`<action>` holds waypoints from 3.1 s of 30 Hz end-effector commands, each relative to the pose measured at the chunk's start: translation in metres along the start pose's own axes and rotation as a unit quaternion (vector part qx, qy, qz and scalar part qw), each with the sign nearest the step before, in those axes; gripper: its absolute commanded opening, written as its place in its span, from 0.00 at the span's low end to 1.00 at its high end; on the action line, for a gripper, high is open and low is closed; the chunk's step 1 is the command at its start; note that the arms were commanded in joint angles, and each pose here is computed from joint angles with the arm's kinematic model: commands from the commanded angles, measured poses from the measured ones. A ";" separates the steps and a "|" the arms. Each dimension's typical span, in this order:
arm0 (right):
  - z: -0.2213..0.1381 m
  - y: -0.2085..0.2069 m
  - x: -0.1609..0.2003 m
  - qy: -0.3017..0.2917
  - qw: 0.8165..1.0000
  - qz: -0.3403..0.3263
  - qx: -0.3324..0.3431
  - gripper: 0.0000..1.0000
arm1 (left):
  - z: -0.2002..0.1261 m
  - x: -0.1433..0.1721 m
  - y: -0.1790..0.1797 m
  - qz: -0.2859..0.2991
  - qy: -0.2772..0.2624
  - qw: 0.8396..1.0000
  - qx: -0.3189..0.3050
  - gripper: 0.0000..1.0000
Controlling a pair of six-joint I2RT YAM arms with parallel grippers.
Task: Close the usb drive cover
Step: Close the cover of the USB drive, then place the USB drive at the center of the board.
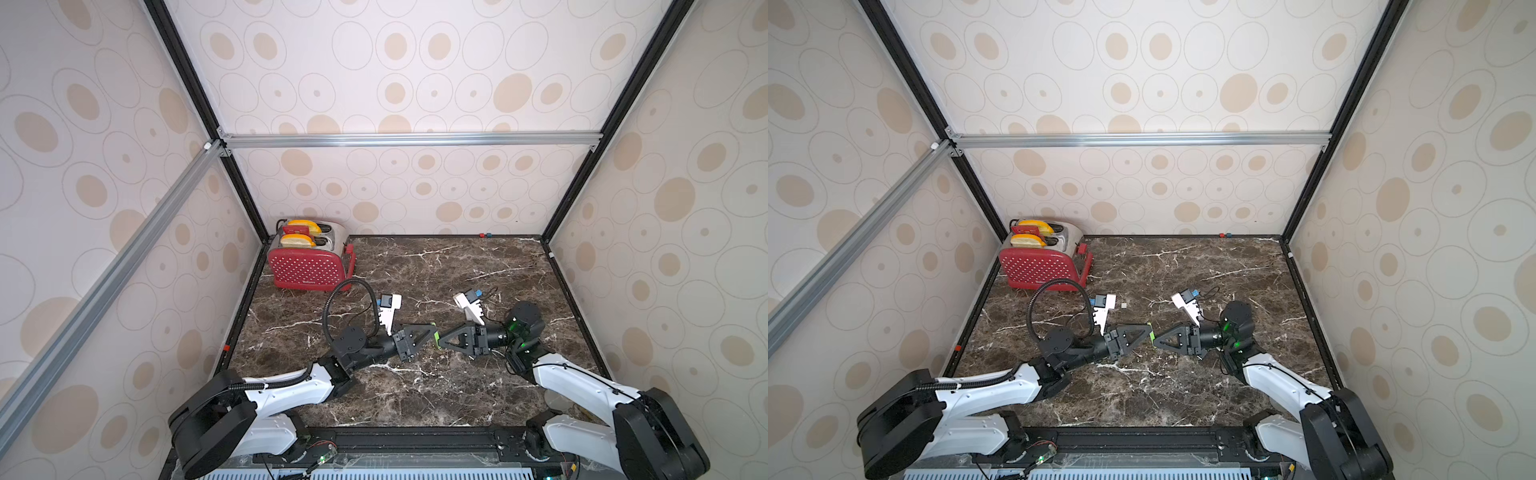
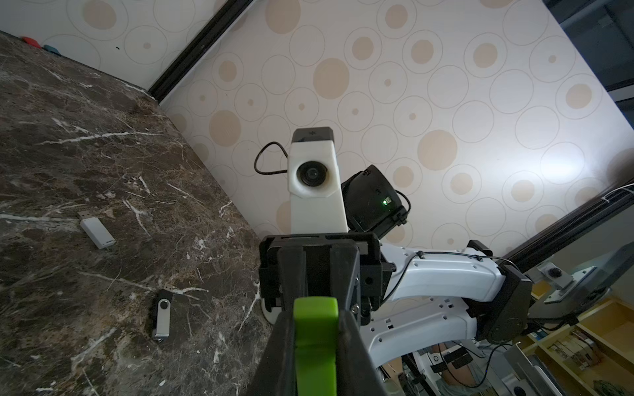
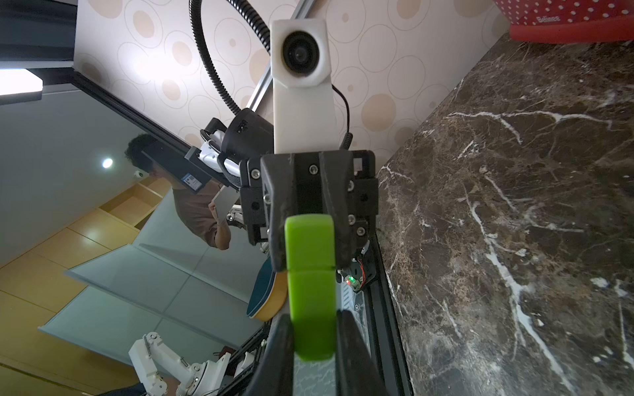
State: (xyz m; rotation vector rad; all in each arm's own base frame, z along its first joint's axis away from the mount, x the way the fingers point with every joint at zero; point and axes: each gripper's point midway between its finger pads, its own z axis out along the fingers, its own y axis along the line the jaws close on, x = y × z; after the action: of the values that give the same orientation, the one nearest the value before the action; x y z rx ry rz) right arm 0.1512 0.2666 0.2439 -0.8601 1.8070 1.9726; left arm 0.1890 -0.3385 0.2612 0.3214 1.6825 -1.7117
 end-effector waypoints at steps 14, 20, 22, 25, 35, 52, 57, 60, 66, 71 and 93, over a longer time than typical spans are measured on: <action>-0.013 0.007 -0.075 -0.141 0.984 -0.088 0.061 0.00 | -0.017 0.096 -0.033 -0.027 0.221 0.973 0.062 0.51; -0.014 0.008 -0.076 -0.140 0.984 -0.093 0.067 0.00 | -0.030 0.082 -0.041 0.025 0.216 0.976 0.027 0.55; -0.015 0.007 -0.075 -0.137 0.983 -0.092 0.078 0.00 | -0.037 0.075 -0.039 0.049 0.206 0.977 0.001 0.56; -0.017 0.002 -0.072 -0.132 0.981 -0.097 0.105 0.00 | -0.051 0.062 -0.024 0.073 0.172 0.981 -0.059 0.65; -0.022 -0.048 -0.058 -0.115 0.973 -0.058 0.189 0.00 | -0.085 0.029 0.029 0.100 0.083 0.964 -0.233 0.80; -0.026 -0.154 -0.003 0.023 0.911 0.031 0.411 0.00 | -0.124 -0.002 0.073 0.110 0.013 0.911 -0.398 0.89; -0.034 -0.180 0.015 0.074 0.866 0.043 0.492 0.00 | -0.130 -0.003 0.076 0.111 0.009 0.905 -0.410 0.89; -0.038 -0.190 0.024 0.104 0.837 0.039 0.536 0.00 | -0.135 -0.005 0.078 0.113 0.003 0.901 -0.419 0.89; -0.049 -0.208 0.038 0.146 0.793 0.047 0.590 0.00 | -0.138 -0.005 0.079 0.117 0.003 0.898 -0.423 0.89; -0.059 -0.218 0.046 0.186 0.747 0.038 0.638 0.00 | -0.140 -0.003 0.081 0.119 0.004 0.897 -0.426 0.89; -0.063 -0.241 0.063 0.237 0.700 0.046 0.673 0.06 | -0.142 0.000 0.084 0.122 0.017 0.893 -0.433 0.89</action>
State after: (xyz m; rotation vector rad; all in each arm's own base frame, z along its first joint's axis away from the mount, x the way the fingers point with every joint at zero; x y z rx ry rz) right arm 0.2652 0.2317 0.0208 -0.6668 2.7649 0.0261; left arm 0.1957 -0.1995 0.1665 0.1393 2.1524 -0.6676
